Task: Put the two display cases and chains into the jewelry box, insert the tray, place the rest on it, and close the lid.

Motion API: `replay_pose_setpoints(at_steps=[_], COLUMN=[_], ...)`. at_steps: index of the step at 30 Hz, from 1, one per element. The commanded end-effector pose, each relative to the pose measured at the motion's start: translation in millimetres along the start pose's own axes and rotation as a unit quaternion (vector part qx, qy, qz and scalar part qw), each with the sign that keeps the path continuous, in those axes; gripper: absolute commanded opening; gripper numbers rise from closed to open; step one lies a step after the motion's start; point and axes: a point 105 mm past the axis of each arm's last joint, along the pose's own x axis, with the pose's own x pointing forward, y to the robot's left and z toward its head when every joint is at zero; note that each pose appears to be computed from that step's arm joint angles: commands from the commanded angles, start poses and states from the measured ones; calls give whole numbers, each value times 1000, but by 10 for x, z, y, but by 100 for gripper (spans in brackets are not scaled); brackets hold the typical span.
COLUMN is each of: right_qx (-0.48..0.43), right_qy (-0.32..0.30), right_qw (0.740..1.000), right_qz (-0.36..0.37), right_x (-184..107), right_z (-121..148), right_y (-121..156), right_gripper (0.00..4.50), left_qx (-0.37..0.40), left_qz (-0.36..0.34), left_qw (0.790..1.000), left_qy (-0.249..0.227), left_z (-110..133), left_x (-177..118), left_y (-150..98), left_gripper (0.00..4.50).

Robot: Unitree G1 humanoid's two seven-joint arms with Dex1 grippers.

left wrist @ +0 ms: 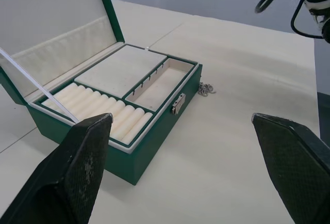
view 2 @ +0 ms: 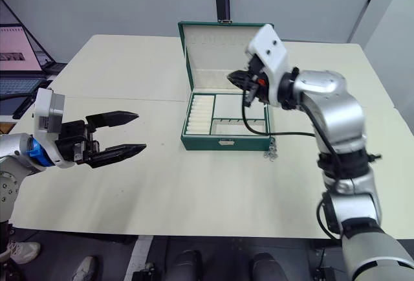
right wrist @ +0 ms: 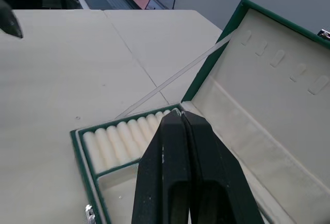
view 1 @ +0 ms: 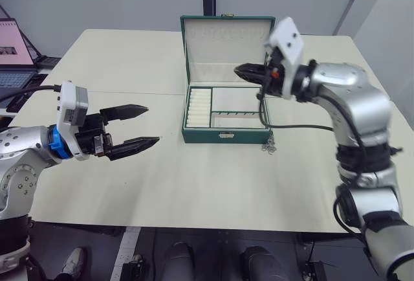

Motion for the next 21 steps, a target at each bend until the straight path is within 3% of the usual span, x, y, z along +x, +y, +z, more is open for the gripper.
replay_pose_setpoints(at_steps=[1,11,21], right_qx=[37,136,171], right_qy=[9,108,125], right_qw=[999,984,976], right_qz=[33,-22,-50], right_x=[-364,-935,-1174], right_z=[-88,-901,-1123], right_y=[316,959,1233], right_gripper=[2,2,2], left_qx=[12,-14,-26], left_qz=[-1,0,0], left_qw=[1000,1000,999], left_qy=[-5,19,27], left_z=[65,-246,-337], left_x=[-57,-189,-281], left_y=[-9,-103,-202], left_gripper=[450,450,450])
